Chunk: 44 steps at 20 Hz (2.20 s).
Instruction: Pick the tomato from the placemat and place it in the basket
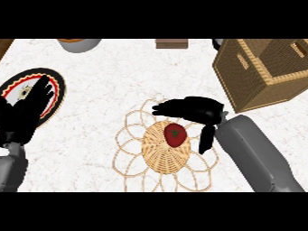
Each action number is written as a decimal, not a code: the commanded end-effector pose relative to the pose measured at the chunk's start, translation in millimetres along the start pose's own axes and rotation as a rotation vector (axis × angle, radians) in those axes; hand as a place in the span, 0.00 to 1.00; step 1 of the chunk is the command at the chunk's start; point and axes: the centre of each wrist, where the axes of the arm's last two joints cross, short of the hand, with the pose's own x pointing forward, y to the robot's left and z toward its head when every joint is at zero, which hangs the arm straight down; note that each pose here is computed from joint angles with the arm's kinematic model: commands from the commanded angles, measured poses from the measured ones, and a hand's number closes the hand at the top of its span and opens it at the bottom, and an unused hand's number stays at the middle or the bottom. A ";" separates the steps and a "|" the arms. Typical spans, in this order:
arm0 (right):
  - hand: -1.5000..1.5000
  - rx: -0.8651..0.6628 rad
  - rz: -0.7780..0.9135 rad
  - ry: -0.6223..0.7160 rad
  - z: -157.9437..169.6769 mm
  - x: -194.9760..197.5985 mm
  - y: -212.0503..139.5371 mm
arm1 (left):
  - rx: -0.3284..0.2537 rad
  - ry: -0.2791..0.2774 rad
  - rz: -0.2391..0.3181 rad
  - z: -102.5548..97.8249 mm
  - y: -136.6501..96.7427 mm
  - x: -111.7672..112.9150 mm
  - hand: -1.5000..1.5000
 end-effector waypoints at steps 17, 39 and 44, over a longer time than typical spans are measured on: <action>1.00 0.116 0.173 -0.037 -29.4 -8.7 46.4 | -0.001 0.009 0.011 7.3 -10.2 -12.2 0.50; 1.00 -1.395 -0.330 1.131 -19.9 10.5 -120.4 | -0.116 -0.060 -0.017 -8.7 -24.0 17.2 0.50; 1.00 -1.633 -0.216 1.183 -44.3 38.3 -154.7 | -0.155 -0.055 -0.032 -12.5 -39.8 19.3 0.50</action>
